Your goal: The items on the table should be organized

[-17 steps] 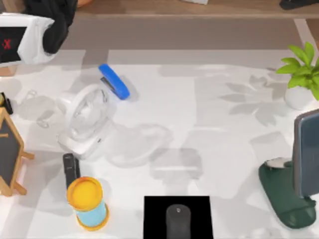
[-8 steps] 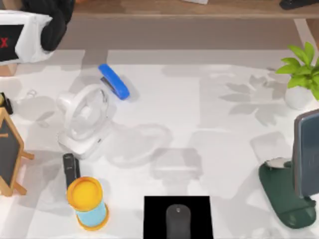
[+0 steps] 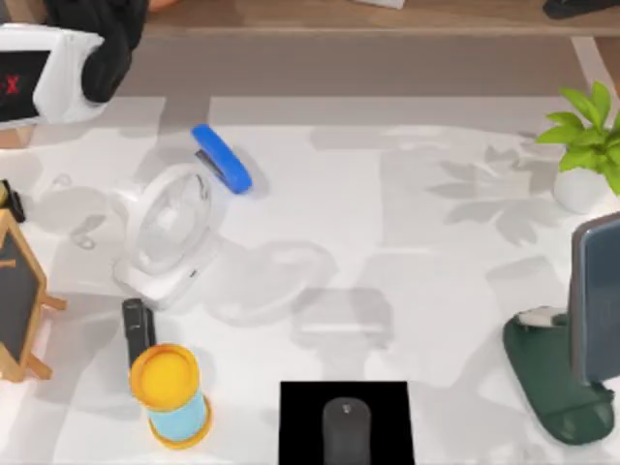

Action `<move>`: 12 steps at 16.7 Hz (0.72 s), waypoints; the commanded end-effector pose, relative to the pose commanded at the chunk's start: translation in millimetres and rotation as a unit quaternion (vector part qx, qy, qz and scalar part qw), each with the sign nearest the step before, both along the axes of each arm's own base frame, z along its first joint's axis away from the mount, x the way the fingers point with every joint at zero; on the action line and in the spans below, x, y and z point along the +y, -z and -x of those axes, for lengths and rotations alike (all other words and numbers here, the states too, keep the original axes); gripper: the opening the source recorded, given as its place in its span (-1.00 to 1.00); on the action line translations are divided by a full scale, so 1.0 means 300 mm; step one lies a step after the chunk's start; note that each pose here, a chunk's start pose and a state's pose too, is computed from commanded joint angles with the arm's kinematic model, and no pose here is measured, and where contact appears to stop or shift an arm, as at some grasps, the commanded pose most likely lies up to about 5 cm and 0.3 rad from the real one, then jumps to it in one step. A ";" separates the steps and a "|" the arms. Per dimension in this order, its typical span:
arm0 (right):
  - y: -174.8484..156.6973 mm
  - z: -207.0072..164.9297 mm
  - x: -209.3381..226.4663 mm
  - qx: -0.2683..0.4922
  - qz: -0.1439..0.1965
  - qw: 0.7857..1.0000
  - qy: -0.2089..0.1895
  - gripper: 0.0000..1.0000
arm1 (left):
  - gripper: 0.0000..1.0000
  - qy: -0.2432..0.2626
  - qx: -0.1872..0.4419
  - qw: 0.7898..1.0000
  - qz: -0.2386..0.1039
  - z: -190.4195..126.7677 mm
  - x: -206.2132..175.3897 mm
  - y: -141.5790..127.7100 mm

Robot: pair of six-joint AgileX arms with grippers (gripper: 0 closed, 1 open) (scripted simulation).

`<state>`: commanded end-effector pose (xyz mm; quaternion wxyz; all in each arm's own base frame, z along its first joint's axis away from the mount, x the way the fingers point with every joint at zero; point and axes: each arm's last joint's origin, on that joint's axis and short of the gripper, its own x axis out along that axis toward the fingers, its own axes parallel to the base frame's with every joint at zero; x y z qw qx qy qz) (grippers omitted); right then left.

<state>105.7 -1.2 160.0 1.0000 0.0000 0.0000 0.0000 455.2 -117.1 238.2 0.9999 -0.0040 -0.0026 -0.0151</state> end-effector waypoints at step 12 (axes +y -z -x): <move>0.000 0.000 0.000 0.000 0.000 1.000 0.000 1.00 | 1.00 0.000 0.000 1.000 0.000 0.000 0.000 0.000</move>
